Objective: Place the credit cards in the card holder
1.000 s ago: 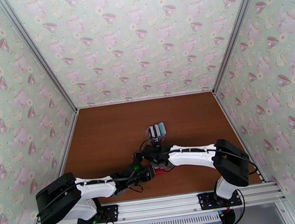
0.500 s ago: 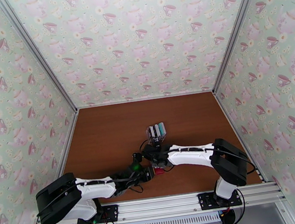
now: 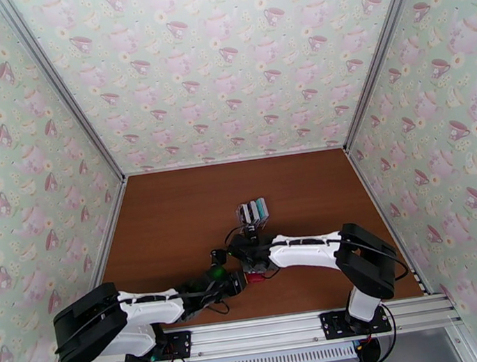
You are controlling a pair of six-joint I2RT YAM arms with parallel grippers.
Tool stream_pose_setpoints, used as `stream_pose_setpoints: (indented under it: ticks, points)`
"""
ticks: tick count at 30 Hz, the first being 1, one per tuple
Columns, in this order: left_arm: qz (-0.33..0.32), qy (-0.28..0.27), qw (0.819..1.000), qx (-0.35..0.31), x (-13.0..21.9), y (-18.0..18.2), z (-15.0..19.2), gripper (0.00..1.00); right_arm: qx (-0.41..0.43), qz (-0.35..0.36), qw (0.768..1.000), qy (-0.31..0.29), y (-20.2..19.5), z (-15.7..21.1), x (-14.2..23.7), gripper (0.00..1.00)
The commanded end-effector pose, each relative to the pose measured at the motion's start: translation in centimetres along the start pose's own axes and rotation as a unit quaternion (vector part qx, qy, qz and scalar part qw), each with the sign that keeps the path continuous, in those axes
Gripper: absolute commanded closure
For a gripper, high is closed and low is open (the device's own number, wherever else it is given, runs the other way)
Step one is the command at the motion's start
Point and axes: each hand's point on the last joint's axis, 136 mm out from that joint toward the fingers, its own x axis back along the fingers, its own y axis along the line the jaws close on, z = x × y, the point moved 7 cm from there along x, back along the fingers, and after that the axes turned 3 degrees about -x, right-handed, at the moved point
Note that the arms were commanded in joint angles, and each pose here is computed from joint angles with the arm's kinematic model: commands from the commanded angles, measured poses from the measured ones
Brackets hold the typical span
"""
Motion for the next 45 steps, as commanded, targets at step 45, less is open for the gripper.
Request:
stream_pose_setpoints:
  ticks: [45]
  points:
    - [-0.043,0.007,0.999,0.008,-0.8,1.6,0.8,0.59,0.041,0.053,0.998,0.020,-0.7,1.8,-1.0,0.91]
